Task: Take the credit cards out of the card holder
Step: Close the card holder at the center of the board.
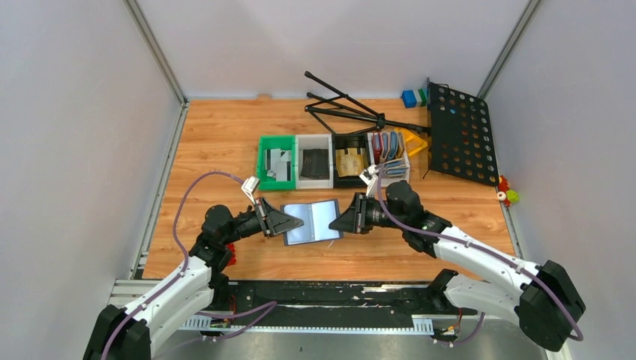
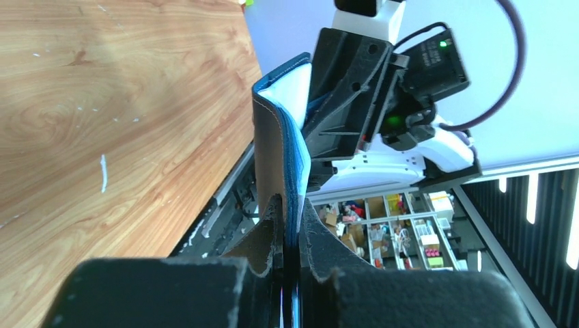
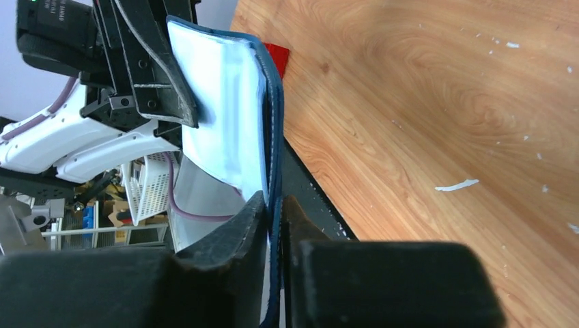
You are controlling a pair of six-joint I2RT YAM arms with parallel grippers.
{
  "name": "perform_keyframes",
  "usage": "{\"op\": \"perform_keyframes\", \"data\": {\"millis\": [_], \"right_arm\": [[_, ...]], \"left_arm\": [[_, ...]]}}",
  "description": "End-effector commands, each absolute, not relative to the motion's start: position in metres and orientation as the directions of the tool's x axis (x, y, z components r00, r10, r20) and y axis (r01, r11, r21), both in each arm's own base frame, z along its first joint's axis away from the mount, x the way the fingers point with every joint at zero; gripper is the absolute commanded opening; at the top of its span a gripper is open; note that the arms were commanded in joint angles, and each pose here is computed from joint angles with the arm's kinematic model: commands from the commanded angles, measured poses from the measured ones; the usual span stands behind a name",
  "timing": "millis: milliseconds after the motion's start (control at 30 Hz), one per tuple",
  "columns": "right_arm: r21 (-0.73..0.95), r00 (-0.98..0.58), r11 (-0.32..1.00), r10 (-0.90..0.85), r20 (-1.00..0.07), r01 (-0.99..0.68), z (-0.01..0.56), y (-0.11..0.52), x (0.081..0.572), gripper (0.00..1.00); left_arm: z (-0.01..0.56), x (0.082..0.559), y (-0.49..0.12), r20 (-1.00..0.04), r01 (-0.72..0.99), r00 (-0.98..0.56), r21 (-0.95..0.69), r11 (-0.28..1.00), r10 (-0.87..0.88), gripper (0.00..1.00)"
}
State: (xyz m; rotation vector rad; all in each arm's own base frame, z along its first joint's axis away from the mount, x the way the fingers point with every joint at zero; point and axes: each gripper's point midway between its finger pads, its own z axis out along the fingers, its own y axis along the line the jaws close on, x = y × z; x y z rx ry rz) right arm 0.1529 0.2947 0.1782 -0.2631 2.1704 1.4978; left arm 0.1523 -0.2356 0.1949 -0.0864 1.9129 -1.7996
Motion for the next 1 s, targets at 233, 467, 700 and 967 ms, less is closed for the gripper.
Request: {"op": "perform_keyframes", "data": {"millis": [233, 467, 700, 967], "right_arm": [[0.616, -0.834, 0.663, -0.023, -0.552, -0.426, 0.157, 0.307, 0.161, 0.02], [0.486, -0.833, 0.784, -0.070, -0.549, -0.386, 0.133, 0.299, 0.168, 0.00], [0.470, -0.839, 0.791, -0.098, -0.536, -0.393, 0.129, 0.305, 0.167, 0.01], [0.467, -0.822, 0.788, -0.084, -0.564, -0.401, 0.142, 0.298, 0.167, 0.01]], "left_arm": [[0.202, 0.155, -0.235, -0.379, 0.353, -0.844, -0.925, 0.140, -0.380, 0.00], [0.195, 0.157, -0.235, -0.381, 0.344, -0.845, -0.925, 0.162, -0.375, 0.00], [0.191, 0.158, -0.236, -0.386, 0.343, -0.845, -0.922, 0.178, -0.370, 0.00], [0.164, 0.165, -0.232, -0.397, 0.306, -0.844, -0.908, 0.286, -0.360, 0.00]]}}
